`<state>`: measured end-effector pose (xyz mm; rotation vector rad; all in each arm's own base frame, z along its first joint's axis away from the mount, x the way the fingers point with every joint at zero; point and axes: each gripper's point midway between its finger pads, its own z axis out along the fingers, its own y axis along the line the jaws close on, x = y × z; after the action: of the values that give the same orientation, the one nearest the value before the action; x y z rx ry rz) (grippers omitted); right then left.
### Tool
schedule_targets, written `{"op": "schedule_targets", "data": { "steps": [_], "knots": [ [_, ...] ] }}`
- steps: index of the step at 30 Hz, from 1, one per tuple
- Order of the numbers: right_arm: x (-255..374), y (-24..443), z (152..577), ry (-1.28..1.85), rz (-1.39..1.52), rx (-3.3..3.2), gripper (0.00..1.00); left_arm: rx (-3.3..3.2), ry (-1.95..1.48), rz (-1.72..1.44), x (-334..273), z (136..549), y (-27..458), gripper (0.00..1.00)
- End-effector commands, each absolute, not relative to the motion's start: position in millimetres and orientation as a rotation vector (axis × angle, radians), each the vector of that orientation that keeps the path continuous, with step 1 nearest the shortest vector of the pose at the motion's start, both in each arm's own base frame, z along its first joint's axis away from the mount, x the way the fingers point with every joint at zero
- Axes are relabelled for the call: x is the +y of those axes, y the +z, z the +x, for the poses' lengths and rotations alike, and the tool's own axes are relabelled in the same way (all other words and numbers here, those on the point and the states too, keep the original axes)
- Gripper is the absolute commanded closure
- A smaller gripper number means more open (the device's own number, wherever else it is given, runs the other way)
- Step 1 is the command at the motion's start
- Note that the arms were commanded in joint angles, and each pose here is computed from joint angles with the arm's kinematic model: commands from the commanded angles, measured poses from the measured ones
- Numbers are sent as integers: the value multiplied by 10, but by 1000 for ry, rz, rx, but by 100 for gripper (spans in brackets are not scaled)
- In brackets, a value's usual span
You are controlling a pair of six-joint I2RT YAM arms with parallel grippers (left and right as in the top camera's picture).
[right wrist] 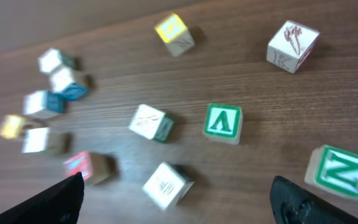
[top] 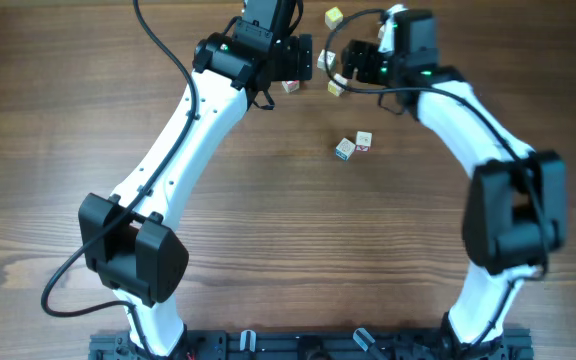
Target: Form a circle
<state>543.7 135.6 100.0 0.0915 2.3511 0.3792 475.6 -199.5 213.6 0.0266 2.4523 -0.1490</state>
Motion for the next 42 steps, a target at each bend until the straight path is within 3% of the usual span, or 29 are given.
{"op": "schedule_targets", "data": {
  "steps": [1, 11, 19, 24, 29, 36, 42],
  "knots": [
    [1220, 849, 5735, 230, 133, 2304, 7, 2410, -153, 23, -1963, 4771, 2323, 0],
    [1294, 257, 5942, 246, 189, 2334, 15, 2410, -153, 23, -1963, 4771, 2323, 0],
    [1313, 131, 6020, 256, 188, 2305, 25, 2410, -153, 23, -1963, 4771, 2323, 0],
    [1323, 174, 6063, 263, 186, 2279, 34, 2410, -153, 23, -1965, 4770, 2323, 0],
    [1325, 190, 6073, 264, 185, 2273, 57, 2410, -153, 23, -1963, 4771, 2323, 0],
    [1311, 289, 6082, 257, 186, 2259, 66, 2410, -153, 23, -1963, 4771, 2323, 0],
    [1237, 789, 6045, 188, 126, 2223, 73, 2410, -153, 23, -1963, 4771, 2323, 0]
  ]
}}
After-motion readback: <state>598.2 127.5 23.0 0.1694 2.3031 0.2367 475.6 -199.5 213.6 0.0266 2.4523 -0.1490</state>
